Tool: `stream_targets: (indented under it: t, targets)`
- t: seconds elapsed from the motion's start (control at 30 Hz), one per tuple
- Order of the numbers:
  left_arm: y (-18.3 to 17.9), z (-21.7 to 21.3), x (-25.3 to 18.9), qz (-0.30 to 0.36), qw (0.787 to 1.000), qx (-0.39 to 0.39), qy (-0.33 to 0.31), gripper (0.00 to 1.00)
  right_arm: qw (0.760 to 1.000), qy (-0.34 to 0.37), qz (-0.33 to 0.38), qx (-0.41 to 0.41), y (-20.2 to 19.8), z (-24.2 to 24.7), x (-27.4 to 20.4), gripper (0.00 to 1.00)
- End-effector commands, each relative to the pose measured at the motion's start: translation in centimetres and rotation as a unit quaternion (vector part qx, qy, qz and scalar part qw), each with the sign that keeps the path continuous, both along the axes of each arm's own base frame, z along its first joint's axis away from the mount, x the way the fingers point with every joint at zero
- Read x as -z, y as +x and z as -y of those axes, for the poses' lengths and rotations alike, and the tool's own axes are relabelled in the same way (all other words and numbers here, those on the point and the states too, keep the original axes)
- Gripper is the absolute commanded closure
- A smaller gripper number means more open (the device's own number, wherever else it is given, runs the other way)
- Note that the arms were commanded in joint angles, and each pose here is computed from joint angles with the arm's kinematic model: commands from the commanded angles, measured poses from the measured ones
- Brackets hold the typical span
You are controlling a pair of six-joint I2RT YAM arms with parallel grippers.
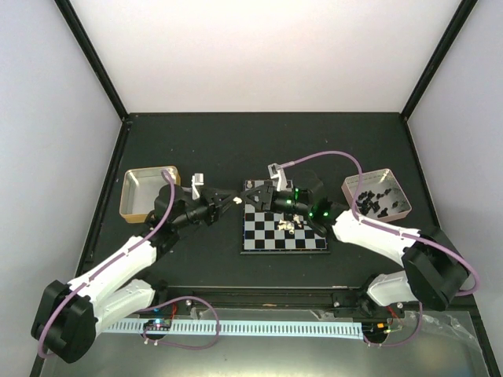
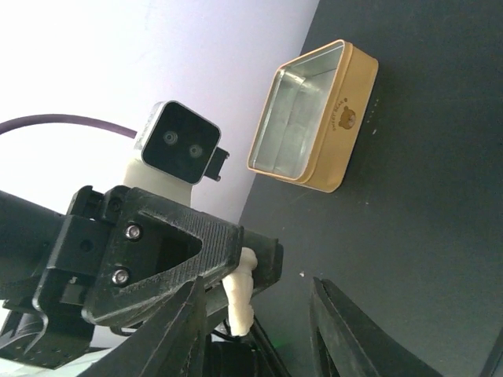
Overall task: Set up the chess pieces on the board
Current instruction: Place the chess piece on the chessboard.
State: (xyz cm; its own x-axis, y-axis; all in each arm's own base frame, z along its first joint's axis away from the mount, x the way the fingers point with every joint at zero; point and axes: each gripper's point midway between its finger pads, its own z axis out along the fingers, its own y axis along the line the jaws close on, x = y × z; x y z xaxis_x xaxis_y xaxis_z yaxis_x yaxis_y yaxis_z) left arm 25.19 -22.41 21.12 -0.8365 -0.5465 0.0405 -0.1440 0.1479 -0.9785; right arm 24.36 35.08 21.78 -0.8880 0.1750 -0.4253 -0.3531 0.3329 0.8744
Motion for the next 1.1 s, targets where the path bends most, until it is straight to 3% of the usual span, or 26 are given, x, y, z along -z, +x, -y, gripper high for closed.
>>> stream_targets:
  t: [0.0, 0.27, 0.37, 0.57, 0.7, 0.77, 0.87, 0.93, 1.07]
  targets:
    - [-0.4, 0.3, -0.9, -0.023, 0.999, 0.003, -0.040, 0.97, 0.999, -0.013, 0.041, -0.005, 0.4, -0.6, -0.5, 0.64]
    - [-0.7, 0.7, -1.6, -0.044, 0.997, 0.010, -0.070, 0.97, 0.996, -0.024, 0.075, -0.041, -0.5, -1.8, -1.0, 0.67]
    - [-0.7, 0.7, -1.6, -0.048, 0.996, 0.010, -0.073, 0.97, 0.996, -0.024, 0.071, -0.044, -0.6, -2.3, -0.9, 0.74]
    - [-0.7, 0.4, -1.3, -0.050, 0.996, 0.000, -0.068, 0.97, 0.996, -0.034, 0.069, -0.040, -0.6, -2.4, -0.8, 0.98]
    - [-0.7, 0.0, -1.1, -0.043, 0.998, -0.009, -0.052, 0.92, 0.995, -0.058, 0.075, -0.035, -0.4, -2.0, -0.8, 0.99]
    - [-0.7, -0.3, -0.8, -0.036, 0.999, -0.012, -0.034, 0.83, 0.993, -0.093, 0.071, -0.030, -0.2, -1.5, 0.0, 0.99]
    - [-0.6, -1.6, 0.5, -0.021, 0.998, -0.031, 0.040, 0.49, 0.983, -0.171, 0.068, -0.019, 0.5, -0.4, 1.4, 0.99]
    - [-0.4, -3.3, 1.7, 0.004, 0.992, -0.054, 0.114, 0.35, 0.968, -0.245, 0.047, -0.017, 1.1, 0.6, 3.6, 0.99]
    - [-0.2, -8.1, 3.4, 0.052, 0.959, -0.127, 0.250, 0.24, 0.927, -0.375, -0.014, -0.015, 2.3, 3.1, 7.9, 0.99]
